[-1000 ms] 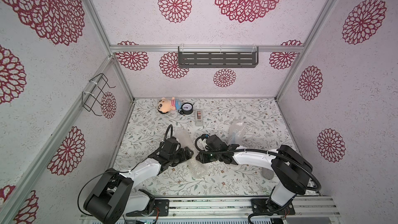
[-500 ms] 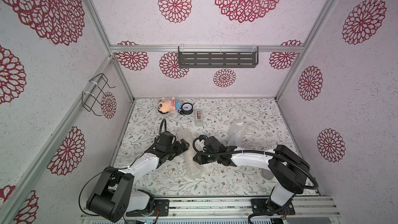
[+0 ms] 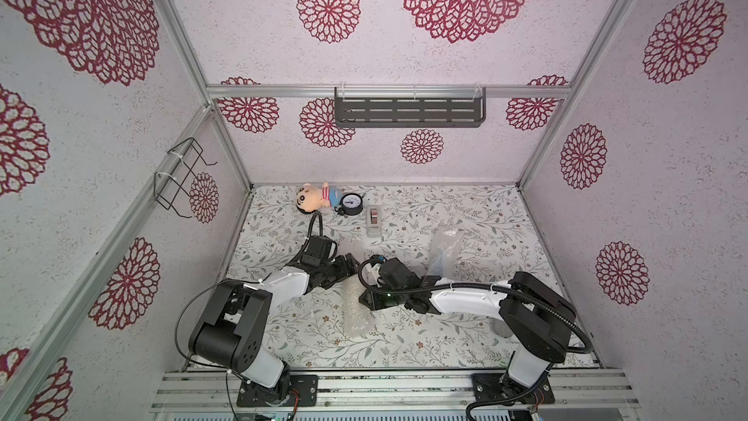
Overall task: Wrap vases in bubble wrap
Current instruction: Wrap the vase in bubble wrap.
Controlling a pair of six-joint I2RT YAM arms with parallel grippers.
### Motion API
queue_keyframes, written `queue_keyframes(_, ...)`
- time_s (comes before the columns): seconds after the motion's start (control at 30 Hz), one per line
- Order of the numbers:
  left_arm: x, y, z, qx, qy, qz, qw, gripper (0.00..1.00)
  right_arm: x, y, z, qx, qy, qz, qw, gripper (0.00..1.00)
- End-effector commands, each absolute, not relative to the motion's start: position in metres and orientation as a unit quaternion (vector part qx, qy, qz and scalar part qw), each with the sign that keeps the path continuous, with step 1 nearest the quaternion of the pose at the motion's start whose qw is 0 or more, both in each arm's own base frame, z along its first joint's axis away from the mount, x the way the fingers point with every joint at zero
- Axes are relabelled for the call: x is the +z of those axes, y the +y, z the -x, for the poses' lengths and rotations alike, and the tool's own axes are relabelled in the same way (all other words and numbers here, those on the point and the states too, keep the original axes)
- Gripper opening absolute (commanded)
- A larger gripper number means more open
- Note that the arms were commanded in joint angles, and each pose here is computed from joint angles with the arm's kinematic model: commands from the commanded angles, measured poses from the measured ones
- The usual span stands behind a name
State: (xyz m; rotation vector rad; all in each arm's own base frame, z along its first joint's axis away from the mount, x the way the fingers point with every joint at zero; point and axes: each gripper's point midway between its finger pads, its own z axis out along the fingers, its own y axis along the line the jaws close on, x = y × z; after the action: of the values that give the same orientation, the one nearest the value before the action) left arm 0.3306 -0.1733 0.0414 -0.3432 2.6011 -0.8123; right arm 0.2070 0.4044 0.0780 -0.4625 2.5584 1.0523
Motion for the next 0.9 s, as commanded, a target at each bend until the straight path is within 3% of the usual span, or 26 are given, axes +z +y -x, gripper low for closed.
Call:
queue_keyframes(0.0, 0.038, -0.18, -0.326, -0.304, 0.93, 0.09, 0.187, 0.87, 0.072, 0.403, -0.211, 0.343, 0.909, 0.164, 0.172, 0.19)
queue_keyframes(0.23, 0.021, -0.178, -0.316, -0.289, 0.941, 0.07, 0.159, 0.8, 0.08, 0.402, -0.214, 0.337, 0.907, 0.173, 0.186, 0.2)
queue_keyframes(0.6, 0.011, -0.179, -0.306, -0.297, 0.941, 0.053, 0.152, 0.62, 0.13, 0.398, -0.233, 0.346, 0.883, 0.191, 0.255, 0.36)
queue_keyframes(0.87, 0.011, -0.183, -0.302, -0.306, 0.94, 0.024, 0.146, 0.56, 0.16, 0.359, -0.315, 0.322, 0.882, 0.114, 0.324, 0.41)
